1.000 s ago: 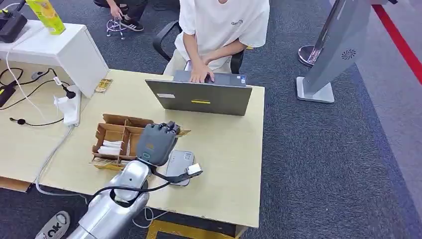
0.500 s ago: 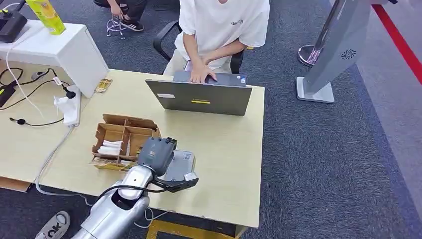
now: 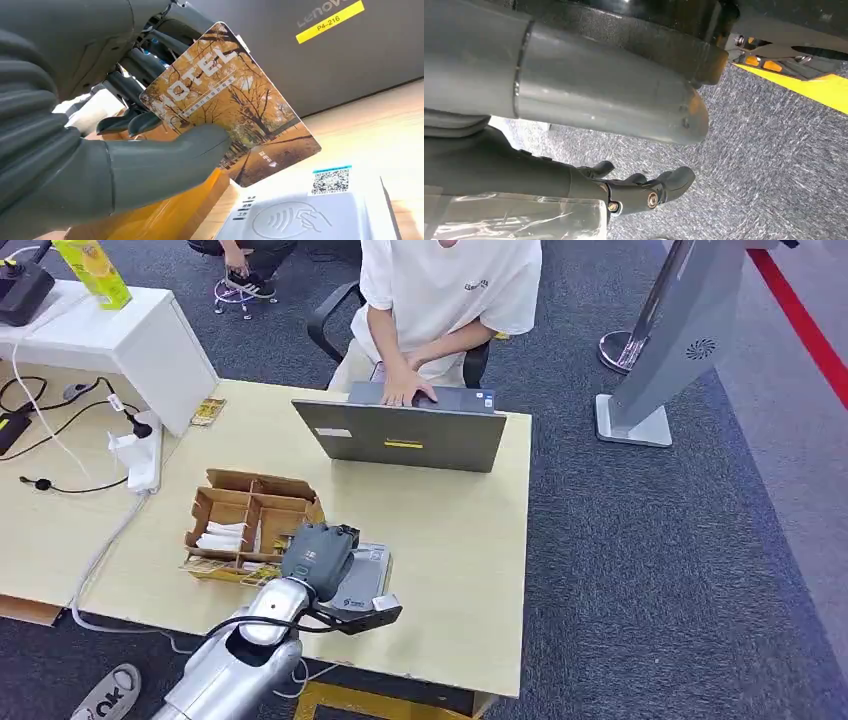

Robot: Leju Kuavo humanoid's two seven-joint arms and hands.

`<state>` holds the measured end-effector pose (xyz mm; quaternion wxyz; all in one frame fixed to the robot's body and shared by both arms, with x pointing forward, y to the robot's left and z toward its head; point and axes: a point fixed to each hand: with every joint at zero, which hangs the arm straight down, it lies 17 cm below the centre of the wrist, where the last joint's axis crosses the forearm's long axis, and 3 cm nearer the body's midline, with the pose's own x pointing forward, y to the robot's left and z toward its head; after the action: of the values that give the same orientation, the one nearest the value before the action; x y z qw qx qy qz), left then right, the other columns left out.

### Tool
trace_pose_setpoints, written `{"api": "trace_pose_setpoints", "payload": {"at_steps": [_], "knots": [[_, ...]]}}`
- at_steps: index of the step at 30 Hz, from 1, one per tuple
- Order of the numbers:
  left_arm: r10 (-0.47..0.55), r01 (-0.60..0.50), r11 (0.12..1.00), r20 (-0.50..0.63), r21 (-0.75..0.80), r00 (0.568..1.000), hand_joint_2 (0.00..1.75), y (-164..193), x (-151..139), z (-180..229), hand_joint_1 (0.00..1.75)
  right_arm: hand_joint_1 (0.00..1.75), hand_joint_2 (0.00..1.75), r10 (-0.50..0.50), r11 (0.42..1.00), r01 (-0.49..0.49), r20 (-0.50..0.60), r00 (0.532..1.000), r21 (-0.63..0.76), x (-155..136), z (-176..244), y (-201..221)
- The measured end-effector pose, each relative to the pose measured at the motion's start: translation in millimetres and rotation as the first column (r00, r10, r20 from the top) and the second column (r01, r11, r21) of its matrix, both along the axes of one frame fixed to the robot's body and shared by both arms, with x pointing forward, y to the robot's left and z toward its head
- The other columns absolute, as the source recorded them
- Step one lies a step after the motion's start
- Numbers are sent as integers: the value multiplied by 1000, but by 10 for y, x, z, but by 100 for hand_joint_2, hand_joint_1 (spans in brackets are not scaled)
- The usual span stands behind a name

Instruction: Pass the card to the sensor for recognition and then transmit it.

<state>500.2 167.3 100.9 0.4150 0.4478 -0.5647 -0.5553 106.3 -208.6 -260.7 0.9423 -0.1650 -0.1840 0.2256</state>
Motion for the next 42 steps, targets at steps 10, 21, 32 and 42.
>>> {"api": "trace_pose_setpoints", "payload": {"at_steps": [10,21,32,42], "knots": [[-48,39,996,-110,-80,993,175,-91,-87,-197,175,0,0,12,1000,-12,13,1000,5,22,7,15],[-46,49,985,17,-168,999,175,178,343,792,175,0,0,11,1000,-12,18,1000,9,5,7,22],[-27,50,989,159,-142,987,175,355,440,1399,175,0,0,12,1000,-12,18,1000,10,4,7,24],[47,-55,998,609,-5,792,175,816,367,2873,175,0,0,30,1000,-30,12,999,3,-3,4,25]]}}
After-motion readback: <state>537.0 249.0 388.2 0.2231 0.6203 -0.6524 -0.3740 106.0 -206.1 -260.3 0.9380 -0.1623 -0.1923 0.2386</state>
